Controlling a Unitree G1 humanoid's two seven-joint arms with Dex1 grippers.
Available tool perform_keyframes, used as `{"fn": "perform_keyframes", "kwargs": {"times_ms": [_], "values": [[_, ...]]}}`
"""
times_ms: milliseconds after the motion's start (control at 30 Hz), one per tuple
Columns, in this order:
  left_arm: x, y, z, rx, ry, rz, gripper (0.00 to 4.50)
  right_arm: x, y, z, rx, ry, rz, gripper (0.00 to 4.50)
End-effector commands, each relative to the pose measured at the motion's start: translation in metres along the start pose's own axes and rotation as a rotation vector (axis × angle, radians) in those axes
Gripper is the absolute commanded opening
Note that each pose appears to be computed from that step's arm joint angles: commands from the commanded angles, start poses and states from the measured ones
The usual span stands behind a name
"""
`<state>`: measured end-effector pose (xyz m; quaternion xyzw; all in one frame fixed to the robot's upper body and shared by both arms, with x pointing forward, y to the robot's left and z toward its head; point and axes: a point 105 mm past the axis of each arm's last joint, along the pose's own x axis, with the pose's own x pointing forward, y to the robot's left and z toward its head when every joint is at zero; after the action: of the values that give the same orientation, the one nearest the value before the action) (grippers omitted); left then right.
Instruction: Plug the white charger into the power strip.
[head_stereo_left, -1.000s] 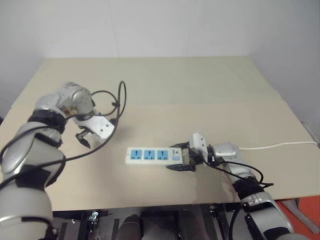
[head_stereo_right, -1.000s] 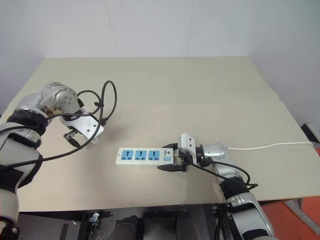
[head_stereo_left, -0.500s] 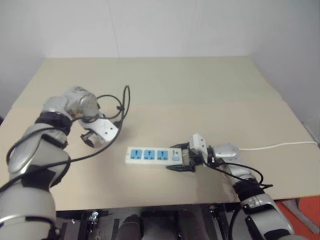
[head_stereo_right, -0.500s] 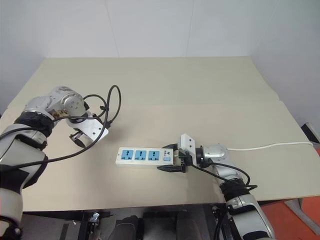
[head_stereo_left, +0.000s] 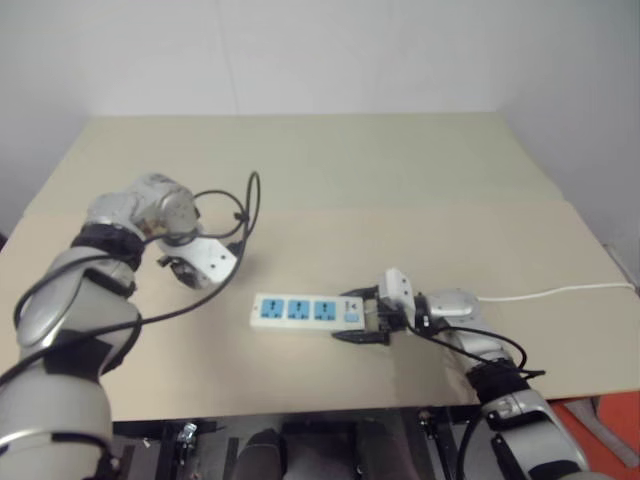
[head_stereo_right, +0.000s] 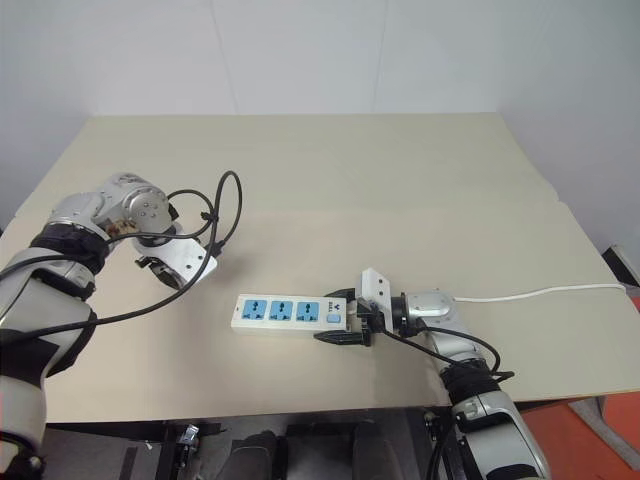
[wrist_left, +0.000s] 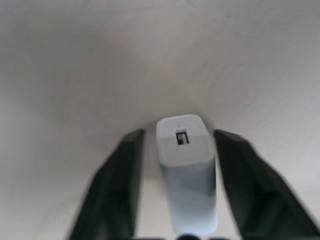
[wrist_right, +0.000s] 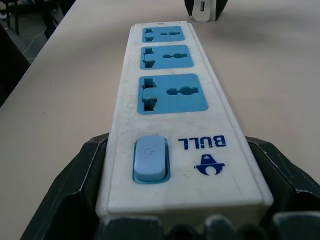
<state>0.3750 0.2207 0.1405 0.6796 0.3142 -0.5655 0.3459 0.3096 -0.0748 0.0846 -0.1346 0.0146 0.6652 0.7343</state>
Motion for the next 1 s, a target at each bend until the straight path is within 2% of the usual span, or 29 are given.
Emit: {"fn": "perform_keyframes", "kwargs": {"times_ms": [33, 200, 400, 533, 700, 800, 1000], "values": [[-0.005, 0.002, 0.0, 0.003, -0.007, 0.026, 1.02, 0.0, 0.001, 0.005, -0.019, -0.008, -0.002, 3.44], [-0.008, -0.003, 0.0, 0.007, -0.023, -0.008, 1.02, 0.0, 0.0, 0.005, -0.02, -0.005, 0.0, 3.44], [-0.039, 0.019, 0.011, -0.021, -0.135, 0.127, 1.02, 0.0, -0.002, 0.006, -0.026, -0.003, -0.002, 3.44], [-0.066, 0.04, 0.025, -0.102, -0.322, 0.291, 1.02, 0.0, -0.001, 0.005, -0.027, -0.007, -0.005, 3.44], [-0.086, 0.049, 0.034, -0.211, -0.55, 0.438, 1.02, 0.006, -0.003, 0.007, -0.034, -0.027, -0.027, 3.44], [-0.092, 0.047, 0.041, -0.264, -0.694, 0.498, 1.02, 0.011, -0.006, 0.01, -0.037, -0.043, -0.036, 3.44], [-0.11, 0.037, 0.07, -0.33, -1.074, 0.617, 1.02, 0.018, -0.012, 0.016, -0.051, -0.057, -0.047, 3.44]]}}
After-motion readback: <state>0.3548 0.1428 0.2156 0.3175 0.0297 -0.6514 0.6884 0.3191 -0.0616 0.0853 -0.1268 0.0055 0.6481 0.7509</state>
